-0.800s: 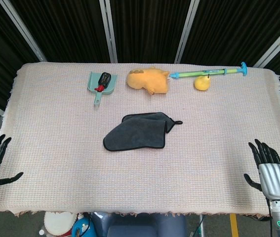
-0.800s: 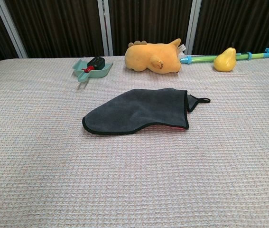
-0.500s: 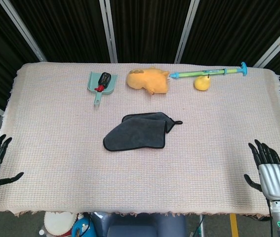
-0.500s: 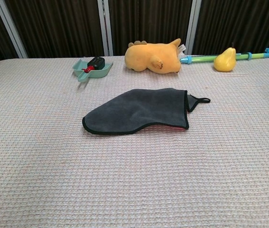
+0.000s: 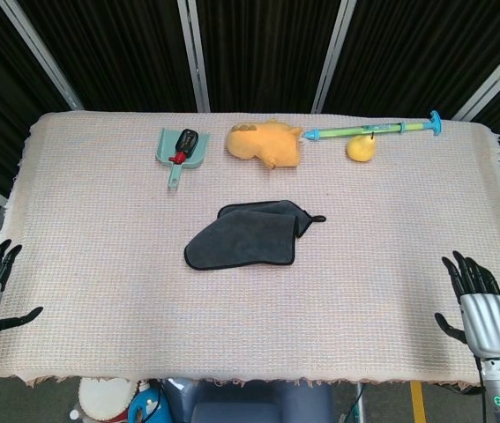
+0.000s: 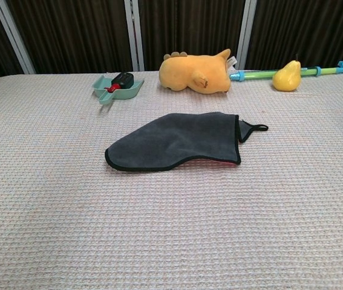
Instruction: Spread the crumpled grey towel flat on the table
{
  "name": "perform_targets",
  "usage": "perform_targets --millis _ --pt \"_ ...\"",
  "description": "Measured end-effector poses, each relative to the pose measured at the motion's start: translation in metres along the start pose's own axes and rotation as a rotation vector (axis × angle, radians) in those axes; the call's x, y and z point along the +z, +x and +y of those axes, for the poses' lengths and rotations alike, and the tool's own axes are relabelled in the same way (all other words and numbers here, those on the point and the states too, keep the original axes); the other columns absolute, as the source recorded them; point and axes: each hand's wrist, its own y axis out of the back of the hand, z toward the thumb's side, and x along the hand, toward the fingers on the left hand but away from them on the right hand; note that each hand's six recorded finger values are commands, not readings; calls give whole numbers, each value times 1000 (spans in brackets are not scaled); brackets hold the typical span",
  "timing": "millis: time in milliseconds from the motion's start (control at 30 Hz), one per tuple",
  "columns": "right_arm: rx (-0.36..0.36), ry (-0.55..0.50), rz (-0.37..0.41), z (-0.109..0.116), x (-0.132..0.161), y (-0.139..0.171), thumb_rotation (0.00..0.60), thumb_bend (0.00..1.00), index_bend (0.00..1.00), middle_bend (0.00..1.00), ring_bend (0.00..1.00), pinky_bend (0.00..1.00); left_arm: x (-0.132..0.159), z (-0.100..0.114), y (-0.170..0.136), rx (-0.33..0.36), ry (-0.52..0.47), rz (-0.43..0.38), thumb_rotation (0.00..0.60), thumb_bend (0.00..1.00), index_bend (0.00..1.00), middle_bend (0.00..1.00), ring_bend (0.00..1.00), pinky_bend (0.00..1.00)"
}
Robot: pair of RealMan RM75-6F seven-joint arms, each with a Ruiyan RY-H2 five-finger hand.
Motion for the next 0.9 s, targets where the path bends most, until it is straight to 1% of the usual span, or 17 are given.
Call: perform_targets --millis 167,233,267,333,367,400,467,533,600,733,800,900 --pt "-1 -1 5 -2 2 0 600 268 0 0 0 123 -1 1 0 5 -2 4 600 0 0 0 0 77" --pt "-5 -12 8 -2 3 -2 600 268 0 13 30 136 -2 0 -1 1 0 7 600 0 0 0 0 77" --pt "-9 -18 11 -2 5 -3 600 268 0 55 83 170 -2 0 -1 -1 1 9 600 0 0 0 0 77" --pt "-24 -31 19 -1 9 -5 600 268 2 206 246 285 -4 -2 0 -4 2 14 600 0 0 0 0 77" --pt "-32 -37 23 -1 11 -7 600 267 7 308 346 356 -4 -2 0 -4 4 16 600 0 0 0 0 77" --pt "-44 -46 30 -1 14 -9 600 267 14 388 425 413 -5 -2 1 -3 7 17 600 0 0 0 0 77" --pt "-59 -61 43 -2 21 -13 600 268 34 448 481 455 -5 -2 2 0 9 21 600 0 0 0 0 77" --pt "-59 -69 60 -5 30 -18 600 267 82 465 497 466 -5 -3 3 -2 10 26 600 0 0 0 0 77" --pt "-39 -54 88 -12 43 -25 600 267 147 467 499 466 -4 -5 4 -5 16 28 600 0 0 0 0 77" --pt "-15 -44 135 -29 79 -42 600 268 176 467 488 457 -3 -6 5 -4 28 29 600 0 0 0 0 77" --pt "-7 -56 156 -38 99 -50 600 267 186 455 444 405 -3 -6 5 -1 30 31 600 0 0 0 0 77" --pt "7 -68 178 -49 125 -60 600 267 187 440 408 327 -4 -5 5 3 30 34 600 0 0 0 0 77"
